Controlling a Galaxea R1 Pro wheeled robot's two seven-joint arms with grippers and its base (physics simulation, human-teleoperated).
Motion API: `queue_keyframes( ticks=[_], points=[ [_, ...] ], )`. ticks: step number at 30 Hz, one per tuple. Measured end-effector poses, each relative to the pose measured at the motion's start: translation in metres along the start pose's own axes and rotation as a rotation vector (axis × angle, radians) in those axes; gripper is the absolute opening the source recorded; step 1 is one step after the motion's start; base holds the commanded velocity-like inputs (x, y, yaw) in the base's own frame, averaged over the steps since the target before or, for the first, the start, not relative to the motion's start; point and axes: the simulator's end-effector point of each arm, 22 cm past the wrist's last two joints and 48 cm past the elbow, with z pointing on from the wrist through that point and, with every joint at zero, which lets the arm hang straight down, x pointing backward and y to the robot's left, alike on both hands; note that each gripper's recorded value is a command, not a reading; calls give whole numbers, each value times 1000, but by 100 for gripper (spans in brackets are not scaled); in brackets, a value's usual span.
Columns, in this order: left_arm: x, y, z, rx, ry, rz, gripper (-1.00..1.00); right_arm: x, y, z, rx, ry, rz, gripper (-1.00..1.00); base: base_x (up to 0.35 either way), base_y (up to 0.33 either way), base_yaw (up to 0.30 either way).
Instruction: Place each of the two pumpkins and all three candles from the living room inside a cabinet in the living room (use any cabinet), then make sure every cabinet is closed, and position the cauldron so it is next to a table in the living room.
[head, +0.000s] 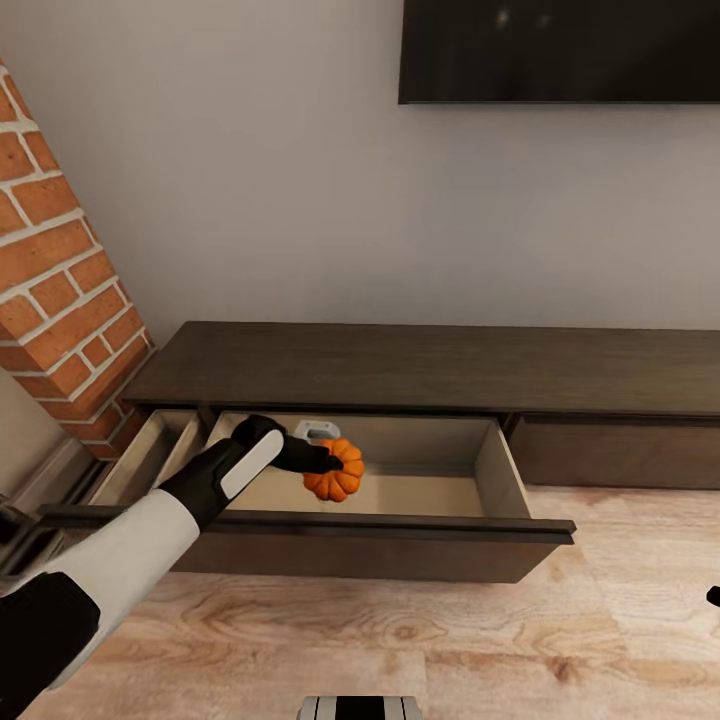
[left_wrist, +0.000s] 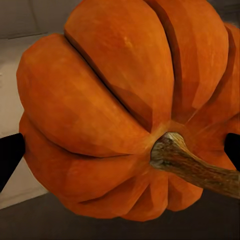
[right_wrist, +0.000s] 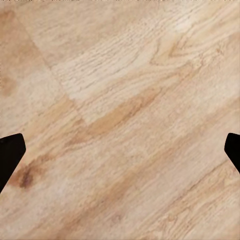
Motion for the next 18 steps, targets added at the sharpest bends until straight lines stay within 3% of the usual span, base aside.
queue_keyframes(
  ticks=[4, 10, 18],
  points=[
    [-4, 1, 2, -31, -19, 2, -100, 0, 0, 0, 1, -1, -1, 100, 0, 0, 0],
    [12, 1, 17, -62, 26, -14, -100, -3, 3, -2, -5, -9, -1, 100, 0, 0, 0],
    [15, 7, 21, -93, 32, -19, -100, -4, 4, -3, -7, -14, -2, 100, 0, 0, 0]
  ],
)
